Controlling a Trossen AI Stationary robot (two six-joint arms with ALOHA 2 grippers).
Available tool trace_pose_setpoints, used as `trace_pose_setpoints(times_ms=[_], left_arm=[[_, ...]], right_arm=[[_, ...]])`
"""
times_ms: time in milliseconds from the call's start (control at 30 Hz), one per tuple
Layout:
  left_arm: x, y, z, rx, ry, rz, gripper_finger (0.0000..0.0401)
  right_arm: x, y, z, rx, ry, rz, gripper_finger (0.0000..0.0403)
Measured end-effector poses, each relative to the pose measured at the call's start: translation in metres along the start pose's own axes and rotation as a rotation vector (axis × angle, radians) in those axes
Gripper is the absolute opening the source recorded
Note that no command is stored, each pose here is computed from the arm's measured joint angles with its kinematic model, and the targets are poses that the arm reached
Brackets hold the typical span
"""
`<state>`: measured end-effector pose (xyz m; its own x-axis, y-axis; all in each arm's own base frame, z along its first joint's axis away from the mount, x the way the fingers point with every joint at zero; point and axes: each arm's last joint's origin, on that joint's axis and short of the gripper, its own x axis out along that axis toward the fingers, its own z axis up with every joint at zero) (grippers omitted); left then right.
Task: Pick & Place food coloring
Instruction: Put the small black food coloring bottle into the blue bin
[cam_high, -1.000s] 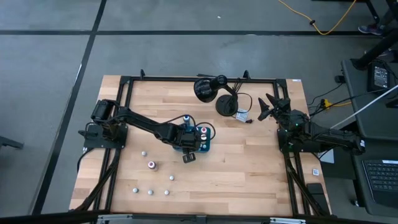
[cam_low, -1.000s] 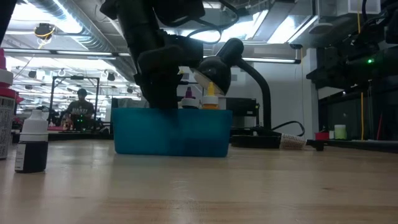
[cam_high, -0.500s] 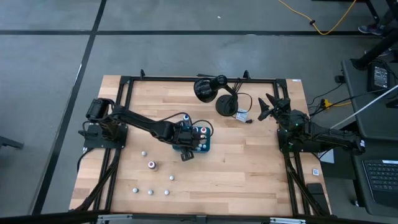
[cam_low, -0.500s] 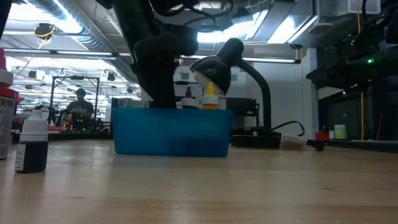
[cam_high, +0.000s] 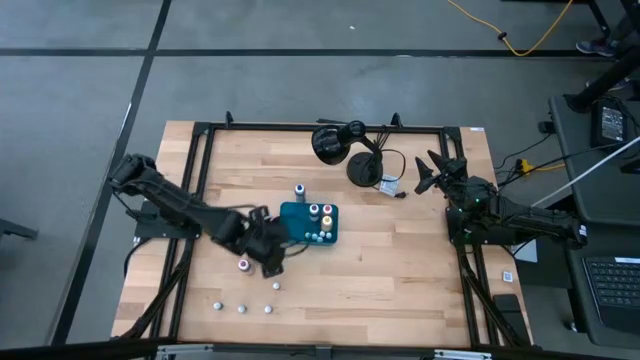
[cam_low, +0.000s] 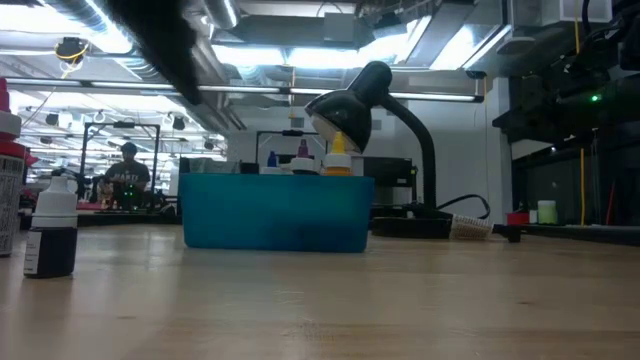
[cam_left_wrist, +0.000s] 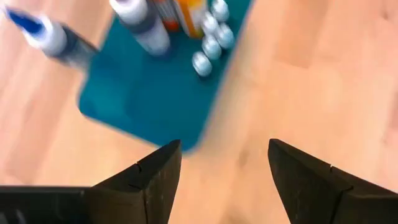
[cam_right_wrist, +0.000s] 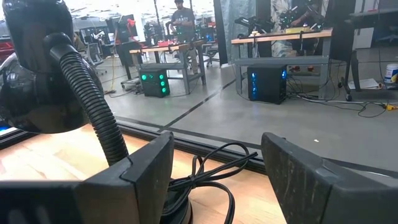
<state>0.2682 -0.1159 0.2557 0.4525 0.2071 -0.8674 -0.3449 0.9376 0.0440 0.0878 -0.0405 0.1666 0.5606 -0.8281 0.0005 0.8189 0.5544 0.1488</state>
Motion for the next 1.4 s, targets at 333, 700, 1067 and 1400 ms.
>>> trace_pose_setpoints(times_ms=[333,700,1067,1400], left_arm=[[-0.021,-0.042,-0.034,-0.069,0.121,-0.173,0.0228],[-0.009,-0.074,-0.023,-0.006,0.209,-0.180,0.0228],[0.040,-0.075,-0.019,-0.099,0.369,-0.076,0.0228],[0.057,-0.076,-0.019,-0.228,0.391,-0.028,0.0228]], right_arm=[[0.000,0.000,0.000,0.000,0.000,0.000,0.0244],[0.000,0.000,0.000,0.000,0.000,0.000,0.0244],[0.000,0.000,0.000,0.000,0.000,0.000,0.0244],[0.000,0.000,0.000,0.000,0.000,0.000,0.0244]])
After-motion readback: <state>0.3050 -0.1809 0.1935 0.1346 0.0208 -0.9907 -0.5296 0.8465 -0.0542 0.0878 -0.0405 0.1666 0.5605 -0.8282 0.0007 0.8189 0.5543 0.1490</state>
